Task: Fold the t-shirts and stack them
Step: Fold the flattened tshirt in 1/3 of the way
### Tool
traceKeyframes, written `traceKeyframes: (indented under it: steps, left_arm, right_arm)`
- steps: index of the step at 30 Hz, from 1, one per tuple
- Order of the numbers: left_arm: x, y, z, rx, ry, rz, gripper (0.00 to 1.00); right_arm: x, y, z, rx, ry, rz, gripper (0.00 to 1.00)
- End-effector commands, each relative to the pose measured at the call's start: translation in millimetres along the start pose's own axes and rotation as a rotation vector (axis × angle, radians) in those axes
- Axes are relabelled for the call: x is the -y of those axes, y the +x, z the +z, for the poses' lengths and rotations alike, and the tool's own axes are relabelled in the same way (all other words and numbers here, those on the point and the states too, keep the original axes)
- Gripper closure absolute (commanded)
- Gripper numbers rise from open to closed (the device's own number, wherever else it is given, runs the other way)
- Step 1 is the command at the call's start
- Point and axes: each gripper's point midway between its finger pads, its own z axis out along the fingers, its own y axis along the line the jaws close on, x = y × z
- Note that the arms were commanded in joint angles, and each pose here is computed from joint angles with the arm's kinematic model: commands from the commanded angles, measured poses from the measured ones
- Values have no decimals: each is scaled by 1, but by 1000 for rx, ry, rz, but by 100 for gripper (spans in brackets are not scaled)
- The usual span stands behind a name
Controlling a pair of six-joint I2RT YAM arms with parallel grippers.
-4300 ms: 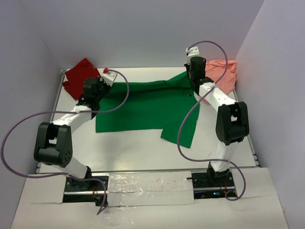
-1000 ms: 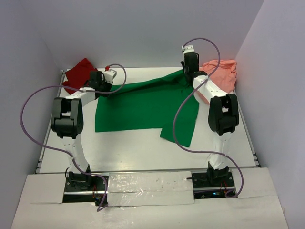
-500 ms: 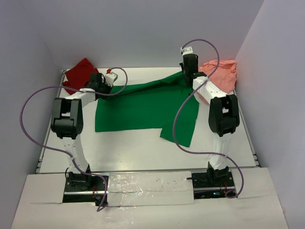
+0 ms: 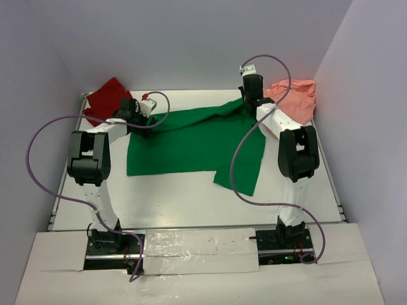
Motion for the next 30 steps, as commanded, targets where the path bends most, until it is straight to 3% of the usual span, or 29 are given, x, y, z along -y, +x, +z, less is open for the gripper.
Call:
traceKeyframes:
  steps: [1,7,15,23,30]
  left_arm:
    - [-6,-38,-27,117,-45,-13,11]
    - [-4,-33,-32,83,-40,-54,11]
    - [-12,-23,-23,8,-55,-194,24]
    - [-19,-18,-22,-30,-54,-295,28]
    - [0,-9,-15,-108,102,-418,34]
  right_arm:
    - [10,-22,-19,60,18,16,100]
    - [12,-21,-18,59,26,15,100]
    - [14,-26,-18,67,31,10,100]
    - [14,-21,-16,57,37,2,100]
    - [16,-24,-17,62,39,1,100]
